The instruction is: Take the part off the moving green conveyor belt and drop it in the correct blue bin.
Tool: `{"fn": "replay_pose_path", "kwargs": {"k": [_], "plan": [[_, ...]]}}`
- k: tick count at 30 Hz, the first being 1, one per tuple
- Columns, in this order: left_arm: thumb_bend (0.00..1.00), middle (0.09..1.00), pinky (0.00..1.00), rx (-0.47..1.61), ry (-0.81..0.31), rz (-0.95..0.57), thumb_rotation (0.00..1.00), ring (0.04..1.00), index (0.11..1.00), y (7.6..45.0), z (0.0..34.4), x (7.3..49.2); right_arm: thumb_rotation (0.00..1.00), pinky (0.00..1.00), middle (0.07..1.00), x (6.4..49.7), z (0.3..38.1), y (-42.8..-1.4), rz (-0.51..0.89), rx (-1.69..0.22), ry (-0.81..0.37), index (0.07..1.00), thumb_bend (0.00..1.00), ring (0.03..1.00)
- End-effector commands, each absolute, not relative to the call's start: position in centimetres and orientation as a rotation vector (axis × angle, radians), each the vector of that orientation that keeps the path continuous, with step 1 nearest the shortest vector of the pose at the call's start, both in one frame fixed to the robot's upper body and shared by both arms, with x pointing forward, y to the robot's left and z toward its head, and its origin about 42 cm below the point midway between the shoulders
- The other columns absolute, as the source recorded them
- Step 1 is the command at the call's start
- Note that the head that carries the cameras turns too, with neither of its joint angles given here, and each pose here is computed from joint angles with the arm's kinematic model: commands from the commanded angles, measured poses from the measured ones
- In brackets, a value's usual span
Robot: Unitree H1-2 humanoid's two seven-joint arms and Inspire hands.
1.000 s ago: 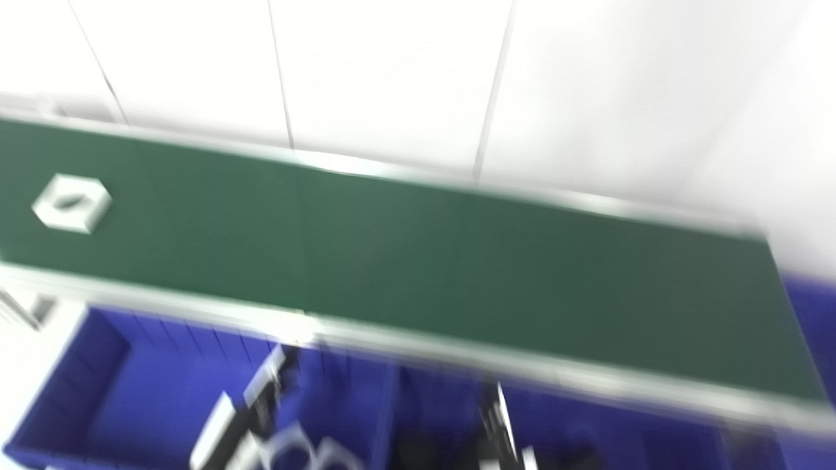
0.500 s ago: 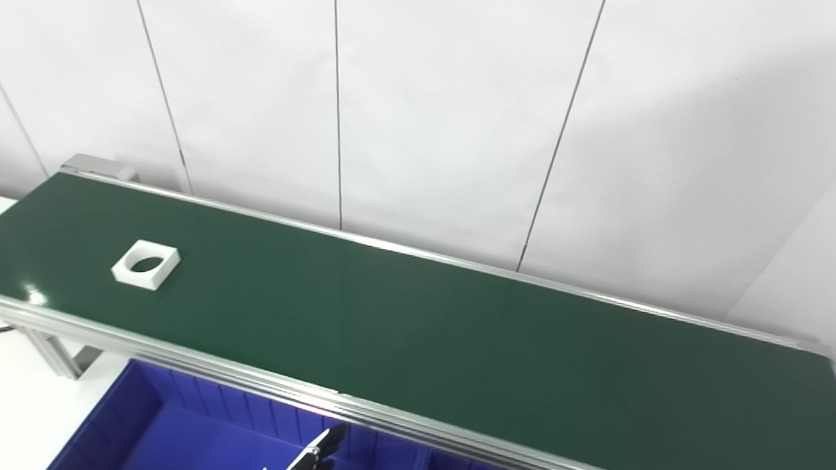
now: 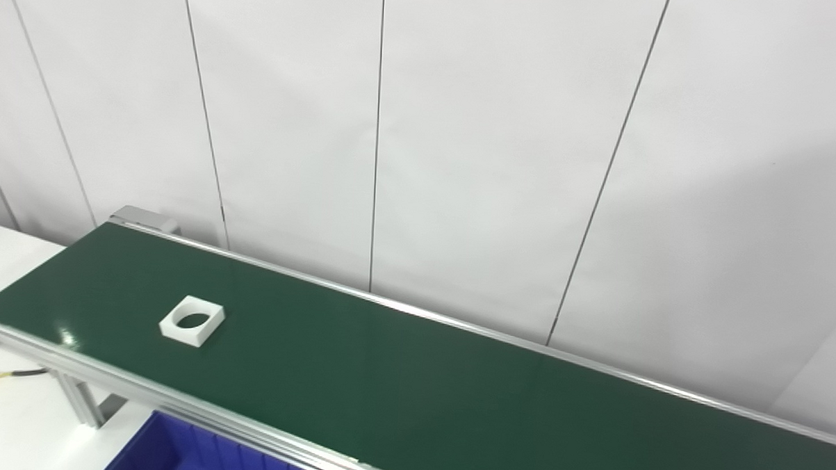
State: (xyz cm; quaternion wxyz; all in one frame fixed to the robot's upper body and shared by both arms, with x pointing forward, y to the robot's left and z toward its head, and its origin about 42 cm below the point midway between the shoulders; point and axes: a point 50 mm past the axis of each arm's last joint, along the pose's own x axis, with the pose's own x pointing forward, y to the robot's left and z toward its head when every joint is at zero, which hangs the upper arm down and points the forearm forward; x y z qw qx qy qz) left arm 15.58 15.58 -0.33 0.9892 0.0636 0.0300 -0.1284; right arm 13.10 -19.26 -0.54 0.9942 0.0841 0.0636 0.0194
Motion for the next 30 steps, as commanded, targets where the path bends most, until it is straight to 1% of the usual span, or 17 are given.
{"fn": "replay_pose_path", "kwargs": {"k": [1, 2, 4, 6, 11, 16, 19, 23, 27, 30], "plan": [[0.76, 0.942, 0.89, 0.114, -0.005, -0.252, 0.94, 0.942, 0.909, 15.3, 0.5, 16.2, 1.00, 1.00, 1.000, 13.6, 0.2, -18.9, 0.049, 0.178, 0.055, 1.000, 0.53, 1.000], [0.76, 0.941, 0.89, 0.112, -0.005, -0.252, 0.94, 0.942, 0.909, 15.3, 0.5, 16.2, 1.00, 1.00, 1.000, 13.6, 0.2, -18.9, 0.049, 0.181, 0.054, 1.000, 0.53, 1.000], [0.74, 0.946, 0.90, 0.109, -0.004, -0.255, 0.93, 0.944, 0.912, 15.3, 0.5, 16.2, 1.00, 1.00, 1.000, 13.6, 0.2, -18.9, 0.049, 0.179, 0.053, 1.000, 0.49, 1.000], [0.74, 0.945, 0.90, 0.113, -0.010, -0.254, 0.93, 0.944, 0.912, 15.3, 0.6, 16.2, 1.00, 1.00, 1.000, 13.6, 0.3, -18.9, 0.052, 0.172, 0.052, 1.000, 0.46, 1.000], [0.74, 0.938, 0.88, 0.100, -0.023, -0.249, 0.92, 0.932, 0.906, 15.3, 1.0, 16.2, 1.00, 1.00, 1.000, 13.6, 0.2, -18.9, 0.052, 0.182, 0.052, 1.000, 0.45, 1.000], [0.75, 0.941, 0.86, 0.004, -0.046, -0.246, 0.92, 0.925, 0.907, 15.4, 2.4, 16.1, 1.00, 1.00, 1.000, 13.3, 0.5, -19.0, 0.059, 0.184, 0.042, 1.000, 0.45, 1.000], [0.76, 0.930, 0.84, -0.058, -0.104, -0.242, 0.89, 0.908, 0.899, 15.3, 4.3, 16.3, 1.00, 1.00, 1.000, 13.4, 0.5, -19.0, 0.071, 0.198, 0.038, 1.000, 0.47, 1.000], [0.77, 0.934, 0.83, -0.073, -0.183, -0.235, 0.90, 0.908, 0.904, 15.6, 6.4, 16.8, 1.00, 1.00, 1.000, 13.5, 0.5, -19.1, 0.076, 0.202, 0.032, 1.000, 0.50, 1.000], [0.76, 0.936, 0.84, -0.063, -0.231, -0.214, 0.89, 0.912, 0.907, 16.3, 7.4, 17.8, 1.00, 1.00, 1.000, 13.6, 0.6, -19.1, 0.082, 0.197, 0.026, 1.000, 0.47, 1.000], [0.80, 0.930, 0.87, -0.044, -0.282, -0.193, 0.87, 0.916, 0.905, 17.0, 8.5, 19.2, 1.00, 1.00, 1.000, 13.6, 0.7, -19.0, 0.080, 0.174, 0.028, 1.000, 0.49, 1.000]]}}
